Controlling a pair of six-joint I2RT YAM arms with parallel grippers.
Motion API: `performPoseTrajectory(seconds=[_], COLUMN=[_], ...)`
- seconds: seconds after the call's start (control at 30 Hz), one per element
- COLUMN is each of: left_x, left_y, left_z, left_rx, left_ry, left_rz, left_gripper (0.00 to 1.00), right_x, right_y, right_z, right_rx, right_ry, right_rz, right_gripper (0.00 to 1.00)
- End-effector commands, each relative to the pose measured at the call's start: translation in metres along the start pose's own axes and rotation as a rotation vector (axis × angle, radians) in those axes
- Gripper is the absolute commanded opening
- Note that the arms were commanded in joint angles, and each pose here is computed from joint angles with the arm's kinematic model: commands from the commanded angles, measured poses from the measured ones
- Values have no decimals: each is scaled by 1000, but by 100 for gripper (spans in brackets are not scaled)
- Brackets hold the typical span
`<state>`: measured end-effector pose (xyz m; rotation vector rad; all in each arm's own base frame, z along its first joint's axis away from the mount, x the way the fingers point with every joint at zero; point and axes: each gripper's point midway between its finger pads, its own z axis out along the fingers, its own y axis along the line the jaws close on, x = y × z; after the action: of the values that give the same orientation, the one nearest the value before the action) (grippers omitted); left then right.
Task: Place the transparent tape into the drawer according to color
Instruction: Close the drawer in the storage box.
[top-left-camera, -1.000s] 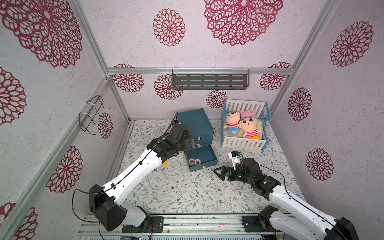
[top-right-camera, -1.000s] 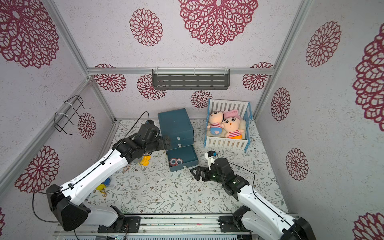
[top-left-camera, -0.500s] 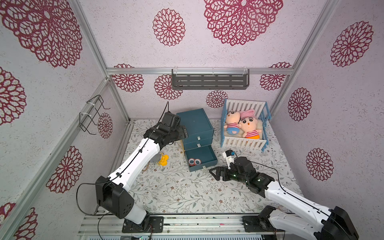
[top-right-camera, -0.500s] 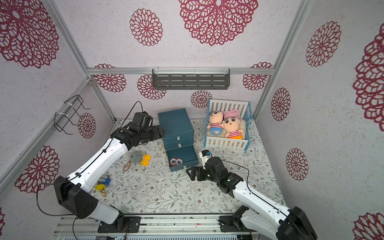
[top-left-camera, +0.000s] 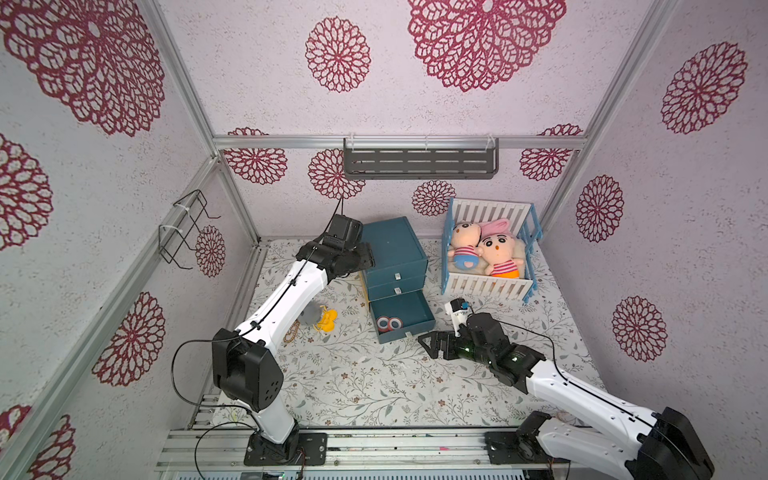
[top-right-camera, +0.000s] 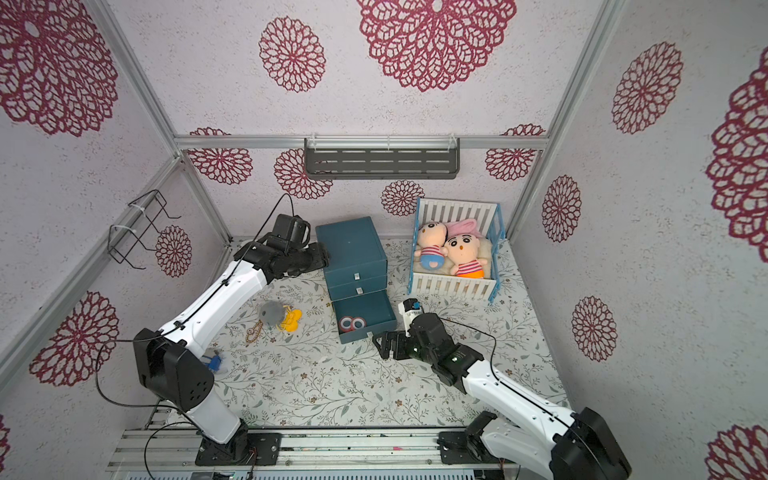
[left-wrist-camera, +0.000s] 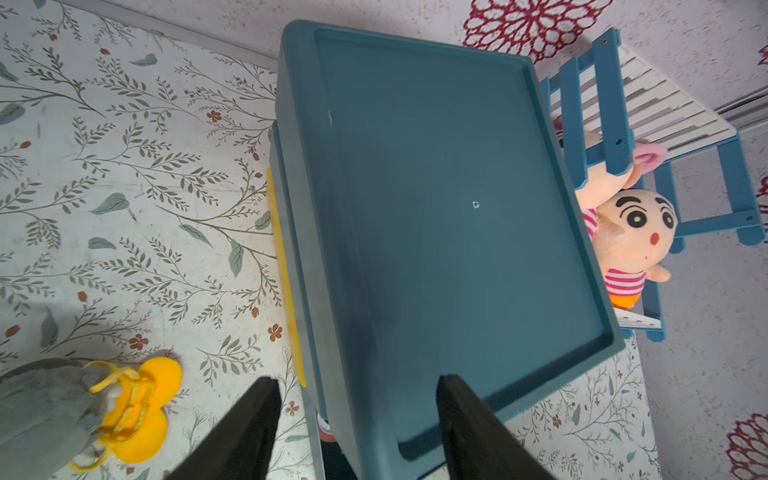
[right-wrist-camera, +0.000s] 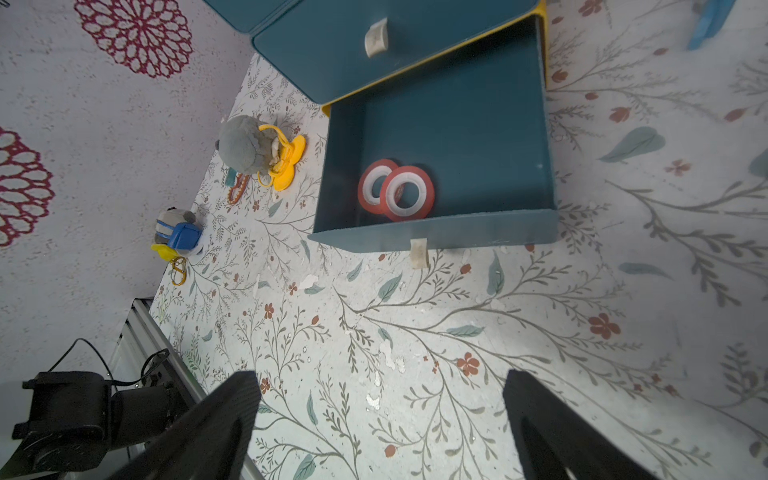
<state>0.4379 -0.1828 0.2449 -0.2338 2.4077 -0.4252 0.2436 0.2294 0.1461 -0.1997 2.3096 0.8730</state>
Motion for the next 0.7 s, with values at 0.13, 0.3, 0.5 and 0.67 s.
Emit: performPoseTrajectory(seconds=[0.13,0.3,0.5,0.67], left_x=[-2,4,9,13], left_y=[-4,-1,1,3], left_z=[8,17,23,26], left_rx=[29,18,14,7], left_ry=[13,31,50,65], left_rz=[-6,-13,-18,-20], left_gripper=[63,57,51,45], right_x=[-16,-16,-18,-15], right_y=[12,12,11,12], right_z=[8,12,15,20], right_rx=[-31,-22,-16,-10], right_ry=[-54,-53,-79,-87], right_rz=[-49,-67,-81,-97], right_gripper=[99,99,99,96])
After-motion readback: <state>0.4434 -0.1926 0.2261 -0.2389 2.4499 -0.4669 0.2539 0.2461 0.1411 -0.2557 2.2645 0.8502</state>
